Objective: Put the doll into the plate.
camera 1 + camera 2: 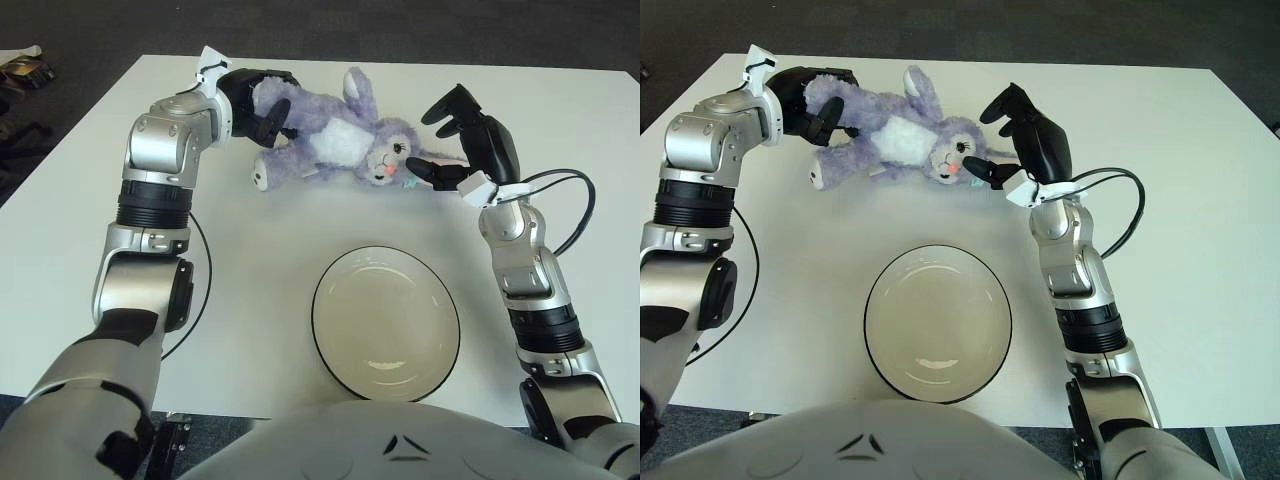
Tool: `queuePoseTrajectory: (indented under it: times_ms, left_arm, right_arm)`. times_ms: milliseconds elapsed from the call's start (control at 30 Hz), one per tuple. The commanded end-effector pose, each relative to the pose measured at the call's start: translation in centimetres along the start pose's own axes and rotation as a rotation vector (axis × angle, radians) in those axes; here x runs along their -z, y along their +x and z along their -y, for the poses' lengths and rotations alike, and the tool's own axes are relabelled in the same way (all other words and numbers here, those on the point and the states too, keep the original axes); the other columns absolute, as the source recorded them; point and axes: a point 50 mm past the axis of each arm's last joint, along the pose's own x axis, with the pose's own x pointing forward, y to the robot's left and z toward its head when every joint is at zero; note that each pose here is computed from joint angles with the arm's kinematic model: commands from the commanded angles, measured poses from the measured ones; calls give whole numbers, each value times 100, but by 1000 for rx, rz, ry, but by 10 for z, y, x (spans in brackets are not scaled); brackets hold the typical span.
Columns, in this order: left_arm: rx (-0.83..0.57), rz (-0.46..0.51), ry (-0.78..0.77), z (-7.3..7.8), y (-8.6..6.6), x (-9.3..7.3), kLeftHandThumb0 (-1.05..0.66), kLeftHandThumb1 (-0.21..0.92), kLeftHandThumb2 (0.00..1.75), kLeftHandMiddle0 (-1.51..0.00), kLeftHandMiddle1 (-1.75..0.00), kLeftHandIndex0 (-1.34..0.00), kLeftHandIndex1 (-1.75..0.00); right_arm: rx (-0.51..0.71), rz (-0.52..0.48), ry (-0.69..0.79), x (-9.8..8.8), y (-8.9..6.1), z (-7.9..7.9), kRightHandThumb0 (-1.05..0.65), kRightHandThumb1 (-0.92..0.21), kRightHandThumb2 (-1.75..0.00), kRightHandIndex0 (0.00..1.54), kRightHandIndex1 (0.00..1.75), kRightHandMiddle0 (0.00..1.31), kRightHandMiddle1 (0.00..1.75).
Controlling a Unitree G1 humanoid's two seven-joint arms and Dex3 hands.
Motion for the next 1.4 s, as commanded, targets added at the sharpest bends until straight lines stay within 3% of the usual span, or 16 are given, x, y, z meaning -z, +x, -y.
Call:
queuePoseTrajectory:
  times_ms: [0,267,367,500,767,1133,1267,1367]
  left_arm:
    - [6,18,-9,1,1,-1,0,-3,161,-83,-147,-81,-175]
    - [3,26,0,4,4,0,0,-4,163,-84,-147,-81,-175]
    - [2,30,-8,6,6,0,0,-4,163,-83,-149,-81,-175]
    - [7,36,-25,9,8,1,0,-3,163,-83,-150,-80,-175]
    - [37,49,-39,13,10,0,0,-2,161,-83,-150,-79,-175]
    - [45,60,-20,18,10,-2,0,-2,161,-83,-149,-78,-175]
    - [46,60,-11,19,10,-2,0,-2,161,-84,-149,-78,-175]
    - [52,62,-13,20,11,-3,0,-3,160,-86,-145,-78,-175]
  right_arm:
    - [-51,83,-84,-15,9,10,-77,-50,-69,22,92,0,114]
    - [-129,87,-85,-20,16,11,-86,-59,-55,15,90,0,98]
    - [-159,84,-60,-28,26,7,-88,-61,-53,13,88,0,90]
    - [-182,77,-22,-29,28,7,-86,-60,-51,12,86,0,84]
    - [-289,51,41,-38,44,17,-74,-40,-71,7,102,0,74]
    - [-340,-11,33,-39,68,9,-74,-34,-76,0,110,0,68]
    - [-356,-10,32,-39,70,9,-72,-33,-77,0,103,0,66]
    - [-368,-24,63,-39,71,8,-69,-30,-80,1,88,0,63]
